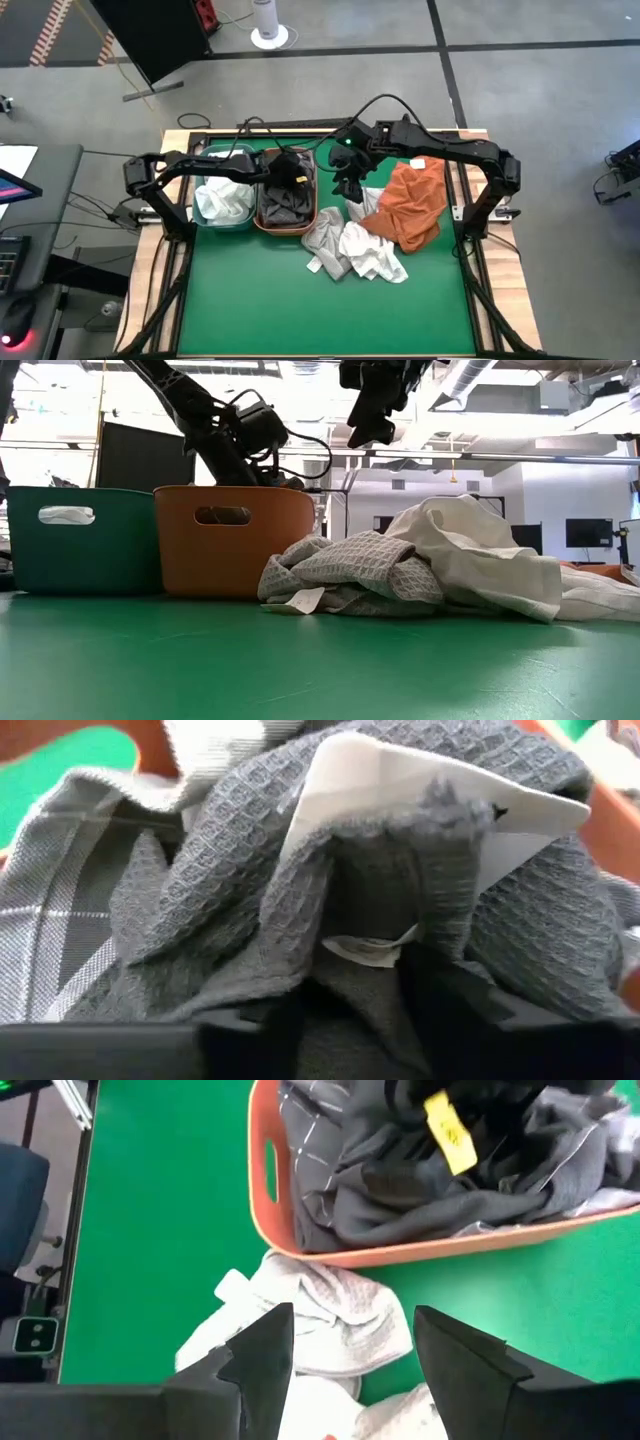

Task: Sort towels by color in basket
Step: Put the black towel into the orange bin, then put the light gray towel into the blue bin

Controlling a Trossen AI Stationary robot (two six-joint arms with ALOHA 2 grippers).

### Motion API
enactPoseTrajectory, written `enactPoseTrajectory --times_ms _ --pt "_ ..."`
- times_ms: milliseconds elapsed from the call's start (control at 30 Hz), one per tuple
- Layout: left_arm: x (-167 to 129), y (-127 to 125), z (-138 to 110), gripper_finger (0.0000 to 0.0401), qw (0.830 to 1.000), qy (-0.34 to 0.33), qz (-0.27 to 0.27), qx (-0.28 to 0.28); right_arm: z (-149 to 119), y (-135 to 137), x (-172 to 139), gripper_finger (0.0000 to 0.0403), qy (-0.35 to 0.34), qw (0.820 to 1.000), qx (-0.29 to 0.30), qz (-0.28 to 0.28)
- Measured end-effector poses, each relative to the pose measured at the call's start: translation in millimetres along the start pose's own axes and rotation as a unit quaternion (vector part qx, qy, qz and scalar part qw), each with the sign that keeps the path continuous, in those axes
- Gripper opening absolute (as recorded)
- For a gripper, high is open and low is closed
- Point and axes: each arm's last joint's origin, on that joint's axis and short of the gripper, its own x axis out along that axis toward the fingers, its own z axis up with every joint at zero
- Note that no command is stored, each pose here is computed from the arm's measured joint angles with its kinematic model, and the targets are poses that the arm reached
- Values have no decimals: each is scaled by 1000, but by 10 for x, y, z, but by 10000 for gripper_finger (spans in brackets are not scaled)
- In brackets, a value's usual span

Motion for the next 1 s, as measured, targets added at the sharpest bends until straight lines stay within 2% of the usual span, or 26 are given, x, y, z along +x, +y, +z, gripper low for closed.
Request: enactPoseTrajectory --times_ms 200,300,467,600,667,867,1000 --pt "-306 -110 218 230 999 -3 -14 48 -98 -46 -22 232 46 999 25 -3" --pt "-511 -142 299 249 996 -13 -20 81 -207 -107 3 232 105 993 51 -13" --pt "-757 -126 320 273 996 -20 -24 87 -456 -307 230 232 176 978 106 -38" --pt "-918 -118 315 283 996 -17 -46 68 -703 -426 409 232 204 961 180 -56" --pt "-1018 -125 328 283 996 -30 -60 63 -807 -479 484 232 214 951 206 -81" --pt "-1394 -111 364 282 991 -86 -82 55 -1028 -517 749 232 196 951 217 -103" --pt "-1653 -79 367 282 986 -123 -96 52 -1155 -502 893 232 185 946 190 -186"
